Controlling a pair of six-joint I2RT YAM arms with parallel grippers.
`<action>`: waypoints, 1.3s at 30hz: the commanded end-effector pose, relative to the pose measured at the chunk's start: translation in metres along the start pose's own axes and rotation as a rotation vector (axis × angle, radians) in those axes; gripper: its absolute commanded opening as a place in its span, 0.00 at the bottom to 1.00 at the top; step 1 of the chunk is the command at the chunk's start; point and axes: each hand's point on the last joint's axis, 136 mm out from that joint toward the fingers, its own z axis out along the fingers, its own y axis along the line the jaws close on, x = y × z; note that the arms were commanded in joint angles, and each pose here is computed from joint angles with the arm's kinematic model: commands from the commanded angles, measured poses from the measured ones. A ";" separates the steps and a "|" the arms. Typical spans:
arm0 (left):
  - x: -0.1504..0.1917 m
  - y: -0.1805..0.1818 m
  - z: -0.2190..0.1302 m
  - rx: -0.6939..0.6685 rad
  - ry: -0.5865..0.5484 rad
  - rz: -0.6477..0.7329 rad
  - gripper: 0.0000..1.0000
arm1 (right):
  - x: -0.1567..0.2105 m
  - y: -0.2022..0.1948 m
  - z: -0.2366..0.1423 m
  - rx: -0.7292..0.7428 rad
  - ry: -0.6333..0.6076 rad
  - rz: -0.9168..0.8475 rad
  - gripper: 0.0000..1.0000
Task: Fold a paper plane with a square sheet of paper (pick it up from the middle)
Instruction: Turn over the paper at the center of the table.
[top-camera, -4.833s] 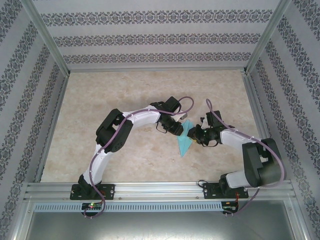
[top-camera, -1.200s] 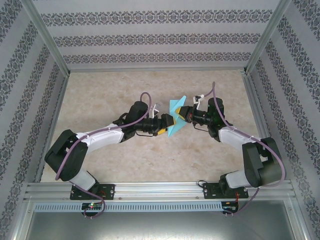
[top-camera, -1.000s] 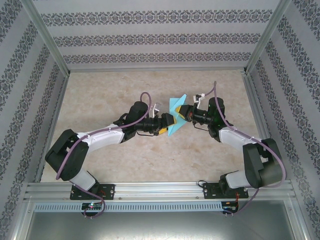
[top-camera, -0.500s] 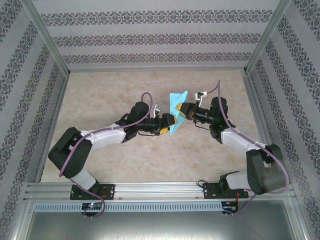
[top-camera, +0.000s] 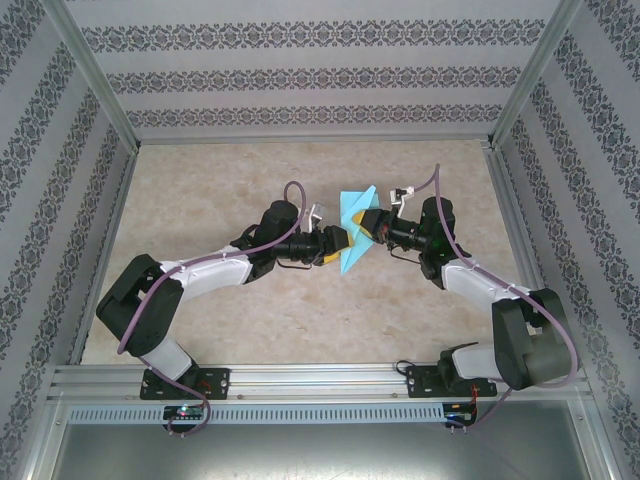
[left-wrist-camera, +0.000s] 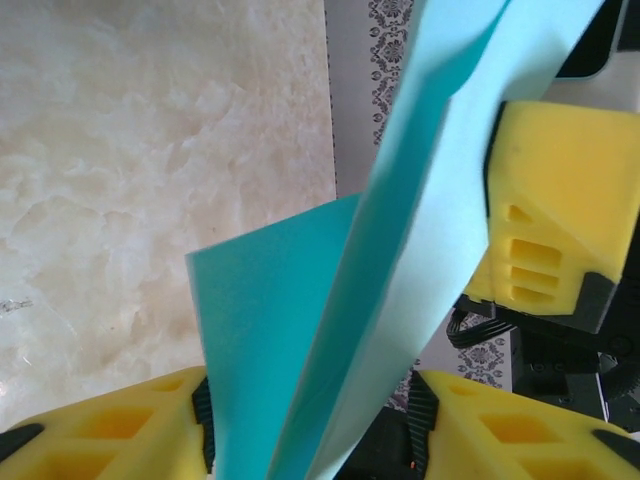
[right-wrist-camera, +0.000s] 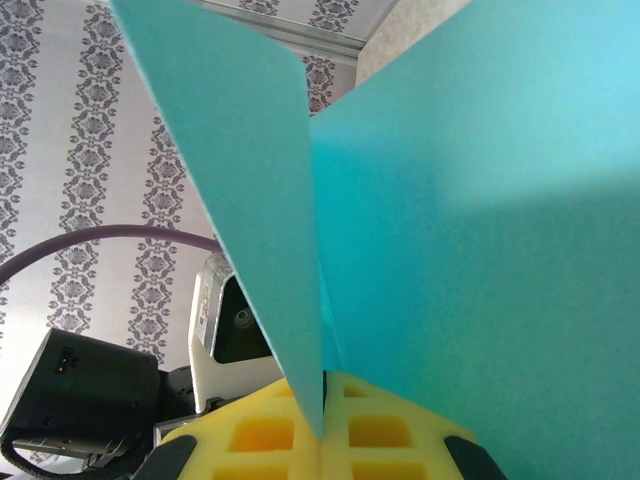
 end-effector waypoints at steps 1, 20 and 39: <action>-0.001 -0.027 -0.003 0.056 0.006 0.072 0.52 | -0.003 -0.003 -0.004 -0.006 -0.011 -0.008 0.00; 0.000 -0.020 0.000 0.027 0.036 0.071 0.30 | -0.003 -0.008 -0.007 -0.013 -0.016 0.009 0.00; -0.014 0.013 -0.035 -0.300 0.023 0.207 0.10 | 0.002 -0.038 -0.028 0.191 -0.022 -0.064 0.52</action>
